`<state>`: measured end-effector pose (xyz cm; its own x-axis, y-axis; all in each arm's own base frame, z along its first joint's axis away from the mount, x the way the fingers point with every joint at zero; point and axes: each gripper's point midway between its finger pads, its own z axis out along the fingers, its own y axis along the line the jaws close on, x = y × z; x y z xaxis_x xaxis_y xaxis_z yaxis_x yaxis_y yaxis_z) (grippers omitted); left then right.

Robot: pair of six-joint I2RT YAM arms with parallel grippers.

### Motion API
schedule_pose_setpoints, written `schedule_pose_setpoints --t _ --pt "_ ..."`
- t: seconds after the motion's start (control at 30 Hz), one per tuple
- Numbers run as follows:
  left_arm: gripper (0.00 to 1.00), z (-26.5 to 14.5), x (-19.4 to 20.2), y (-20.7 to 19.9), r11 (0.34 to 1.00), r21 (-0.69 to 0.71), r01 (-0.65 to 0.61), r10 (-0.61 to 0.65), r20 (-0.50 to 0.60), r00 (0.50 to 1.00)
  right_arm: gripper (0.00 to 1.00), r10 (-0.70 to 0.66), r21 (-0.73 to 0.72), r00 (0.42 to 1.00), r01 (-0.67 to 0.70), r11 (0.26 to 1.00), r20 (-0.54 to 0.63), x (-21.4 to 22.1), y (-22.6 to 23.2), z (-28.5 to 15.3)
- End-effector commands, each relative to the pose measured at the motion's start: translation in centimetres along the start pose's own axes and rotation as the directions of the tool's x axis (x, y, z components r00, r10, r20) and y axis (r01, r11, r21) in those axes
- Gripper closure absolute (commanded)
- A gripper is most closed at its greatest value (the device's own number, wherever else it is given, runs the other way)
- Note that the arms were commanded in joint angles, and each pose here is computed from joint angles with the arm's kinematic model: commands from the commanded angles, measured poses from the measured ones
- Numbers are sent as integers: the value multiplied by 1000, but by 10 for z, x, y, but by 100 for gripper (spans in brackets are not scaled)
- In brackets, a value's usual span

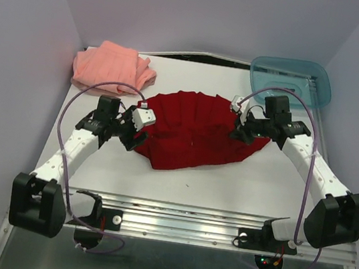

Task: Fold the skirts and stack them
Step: Flatten the skirt out

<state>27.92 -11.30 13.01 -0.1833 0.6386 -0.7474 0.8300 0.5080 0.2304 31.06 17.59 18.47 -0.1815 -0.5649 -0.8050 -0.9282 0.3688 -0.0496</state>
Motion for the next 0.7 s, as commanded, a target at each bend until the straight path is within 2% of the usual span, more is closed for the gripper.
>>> schedule_pose_setpoints --t 0.0,0.07,0.27,0.4,0.6,0.67 --pt "18 12 -5 -15 962 186 201 -203 -7 979 99 15 70 999 -18 997 46 -9 -12 1" --pt "15 16 -21 -10 943 229 240 -251 20 968 99 18 76 999 -21 997 44 -9 -13 0" --pt "13 39 -21 -25 829 435 351 -374 -37 927 99 18 87 998 -22 996 53 -15 -15 -3" --pt "15 42 -13 -40 772 534 345 -367 -69 928 99 11 101 999 -16 995 52 -16 -17 -5" --pt "19 50 -10 -42 734 580 352 -374 -86 923 99 12 111 999 -18 994 52 -18 -19 -6" --pt "21 49 -15 -44 720 614 322 -366 -58 929 99 21 132 999 -27 991 44 -17 -22 -8"
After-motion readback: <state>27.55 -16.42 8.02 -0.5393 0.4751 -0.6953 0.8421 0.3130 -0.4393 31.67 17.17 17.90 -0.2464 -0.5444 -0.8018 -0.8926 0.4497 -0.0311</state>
